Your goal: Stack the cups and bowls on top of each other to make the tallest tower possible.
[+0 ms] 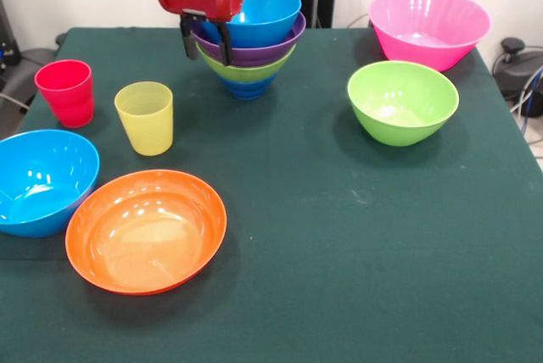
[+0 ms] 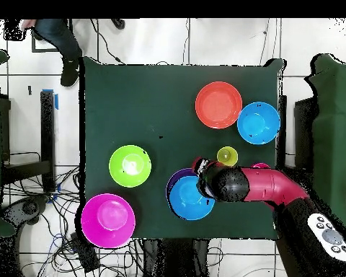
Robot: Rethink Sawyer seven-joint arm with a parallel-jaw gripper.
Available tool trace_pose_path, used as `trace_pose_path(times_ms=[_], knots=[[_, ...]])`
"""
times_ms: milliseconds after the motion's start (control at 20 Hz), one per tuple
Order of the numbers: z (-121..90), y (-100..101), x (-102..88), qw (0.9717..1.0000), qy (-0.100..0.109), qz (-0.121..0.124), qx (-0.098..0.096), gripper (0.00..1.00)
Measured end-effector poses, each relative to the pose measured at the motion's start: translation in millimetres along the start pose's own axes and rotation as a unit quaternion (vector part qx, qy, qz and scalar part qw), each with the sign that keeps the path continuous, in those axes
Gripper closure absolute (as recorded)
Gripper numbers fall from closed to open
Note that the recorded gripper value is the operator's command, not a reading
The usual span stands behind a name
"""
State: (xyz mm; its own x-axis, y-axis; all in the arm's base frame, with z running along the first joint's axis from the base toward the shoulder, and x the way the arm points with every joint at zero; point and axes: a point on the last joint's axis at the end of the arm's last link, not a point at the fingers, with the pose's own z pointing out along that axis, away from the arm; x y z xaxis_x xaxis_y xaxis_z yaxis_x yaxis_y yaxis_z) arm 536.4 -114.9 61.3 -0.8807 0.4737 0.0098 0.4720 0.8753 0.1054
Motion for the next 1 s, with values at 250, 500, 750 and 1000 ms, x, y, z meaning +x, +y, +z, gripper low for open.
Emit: trace_pose_path(times_ms=[250, 500, 750, 1000], knots=[[3, -5, 2.0, 1.0, 0.004, 0.006, 0.003, 0.0], [0, -5, -0.7, 0.9999, 0.003, 0.013, 0.002, 0.0], [-4, -4, -5.4, 0.9997, 0.001, 0.023, -0.002, 0.0], [-10, -5, -16.8, 0.9995, -0.01, 0.03, -0.001, 0.0]])
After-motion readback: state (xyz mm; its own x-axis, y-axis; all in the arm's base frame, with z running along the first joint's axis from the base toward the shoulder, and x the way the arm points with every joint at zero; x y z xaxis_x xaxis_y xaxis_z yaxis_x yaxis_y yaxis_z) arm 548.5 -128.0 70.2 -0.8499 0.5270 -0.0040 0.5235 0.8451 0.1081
